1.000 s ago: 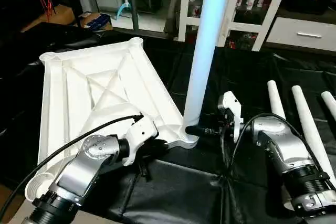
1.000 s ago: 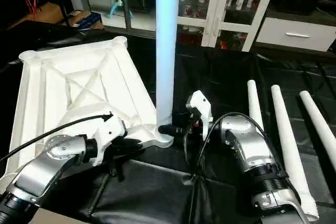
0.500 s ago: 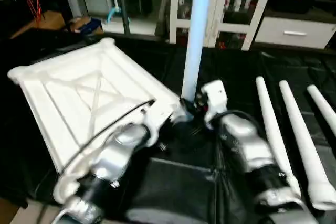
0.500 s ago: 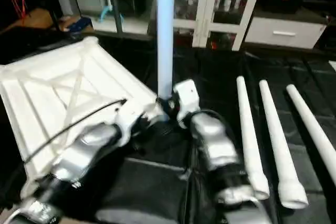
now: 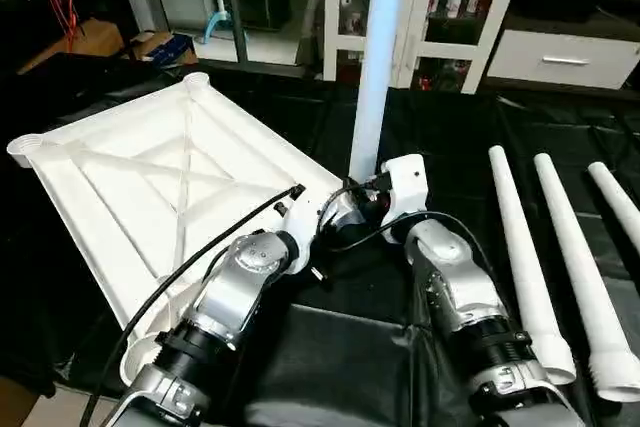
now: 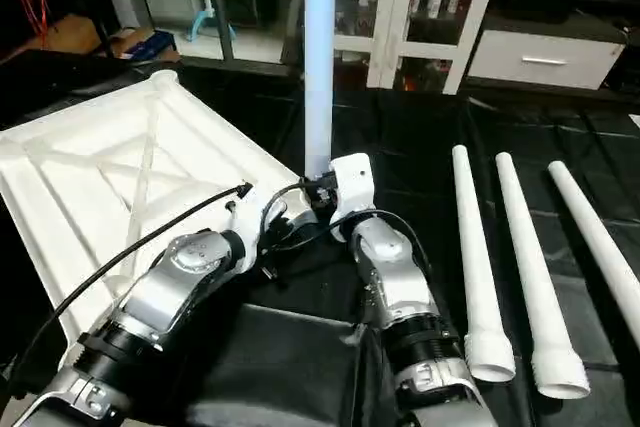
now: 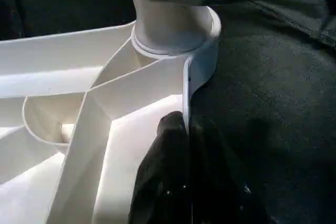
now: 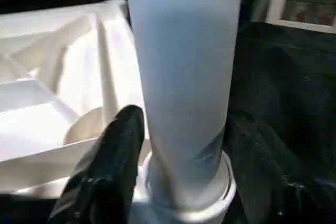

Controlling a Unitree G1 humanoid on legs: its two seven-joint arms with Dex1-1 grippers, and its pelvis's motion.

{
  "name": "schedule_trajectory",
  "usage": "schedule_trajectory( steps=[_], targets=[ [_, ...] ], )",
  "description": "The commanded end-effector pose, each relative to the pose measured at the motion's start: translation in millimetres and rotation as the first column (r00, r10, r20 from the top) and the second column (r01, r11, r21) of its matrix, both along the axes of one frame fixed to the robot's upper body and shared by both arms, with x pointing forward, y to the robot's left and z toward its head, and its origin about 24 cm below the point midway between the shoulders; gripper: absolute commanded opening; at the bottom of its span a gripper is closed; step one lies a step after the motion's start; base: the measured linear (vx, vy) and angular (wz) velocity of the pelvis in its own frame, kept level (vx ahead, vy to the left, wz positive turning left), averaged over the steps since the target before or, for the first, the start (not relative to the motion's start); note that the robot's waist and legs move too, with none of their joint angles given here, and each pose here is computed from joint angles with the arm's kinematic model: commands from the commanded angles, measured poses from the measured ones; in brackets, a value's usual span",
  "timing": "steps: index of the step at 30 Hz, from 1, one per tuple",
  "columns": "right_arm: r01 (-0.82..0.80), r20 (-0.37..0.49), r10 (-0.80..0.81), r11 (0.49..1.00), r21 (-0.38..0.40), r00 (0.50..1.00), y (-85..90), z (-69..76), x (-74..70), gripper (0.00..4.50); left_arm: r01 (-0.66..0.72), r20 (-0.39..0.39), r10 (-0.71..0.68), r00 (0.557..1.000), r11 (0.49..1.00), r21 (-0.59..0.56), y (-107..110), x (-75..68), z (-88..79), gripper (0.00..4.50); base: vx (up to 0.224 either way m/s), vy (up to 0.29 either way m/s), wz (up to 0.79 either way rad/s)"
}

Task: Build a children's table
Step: Rotate leg to tighten

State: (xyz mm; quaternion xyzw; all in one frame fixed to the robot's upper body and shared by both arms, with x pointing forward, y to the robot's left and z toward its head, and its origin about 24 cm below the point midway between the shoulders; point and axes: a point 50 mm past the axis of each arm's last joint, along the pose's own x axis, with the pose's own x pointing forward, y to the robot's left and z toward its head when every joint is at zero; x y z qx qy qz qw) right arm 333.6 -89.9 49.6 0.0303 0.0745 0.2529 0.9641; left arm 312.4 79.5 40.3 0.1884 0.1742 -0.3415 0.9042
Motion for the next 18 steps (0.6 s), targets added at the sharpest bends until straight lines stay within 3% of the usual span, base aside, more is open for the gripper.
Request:
schedule_trajectory(
  steps=[1, 6, 10, 11, 14, 18],
  targets=[
    [-0.054, 0.037, 0.052, 0.998, 0.032, 0.998, 2.9, 7.1, -2.2, 2.81, -0.017, 0.035, 0.016, 0.999, 1.0, 0.002, 8.3, 1.3, -0.3, 0.0, 0.0, 0.0, 0.0],
    [-0.06, 0.077, 0.055, 0.996, 0.068, 0.996, -20.5, 16.4, -12.7, 3.12, 0.006, 0.051, -0.006, 0.999, 1.0, 0.005, 8.2, 3.3, 2.3, 0.0, 0.0, 0.0, 0.0],
    [-0.115, 0.054, 0.111, 0.991, 0.064, 0.992, -31.7, 12.0, -26.4, 3.47, 0.032, 0.078, -0.031, 0.996, 0.999, -0.009, 2.9, 6.4, 5.3, 0.0, 0.0, 0.0, 0.0],
    [-0.103, 0.032, 0.102, 0.994, 0.02, 0.994, -38.9, 6.0, -29.5, 3.62, 0.044, 0.095, -0.043, 0.995, 0.999, -0.018, -0.2, 8.1, 7.4, 0.0, 0.0, 0.0, 0.0],
    [0.109, -0.065, -0.124, 0.973, -0.201, 0.99, -73.5, -21.8, -27.5, 3.8, 0.09, 0.176, -0.078, 0.981, 0.994, -0.06, -13.1, 15.3, 19.6, 0.0, 0.0, 0.0, 0.0],
    [0.215, -0.108, -0.25, 0.941, -0.262, 0.962, -87.4, -30.4, -26.7, 3.92, 0.108, 0.232, -0.075, 0.97, 0.985, -0.134, -24.1, 19.4, 32.5, 0.0, 0.0, 0.0, 0.0]
  ],
)
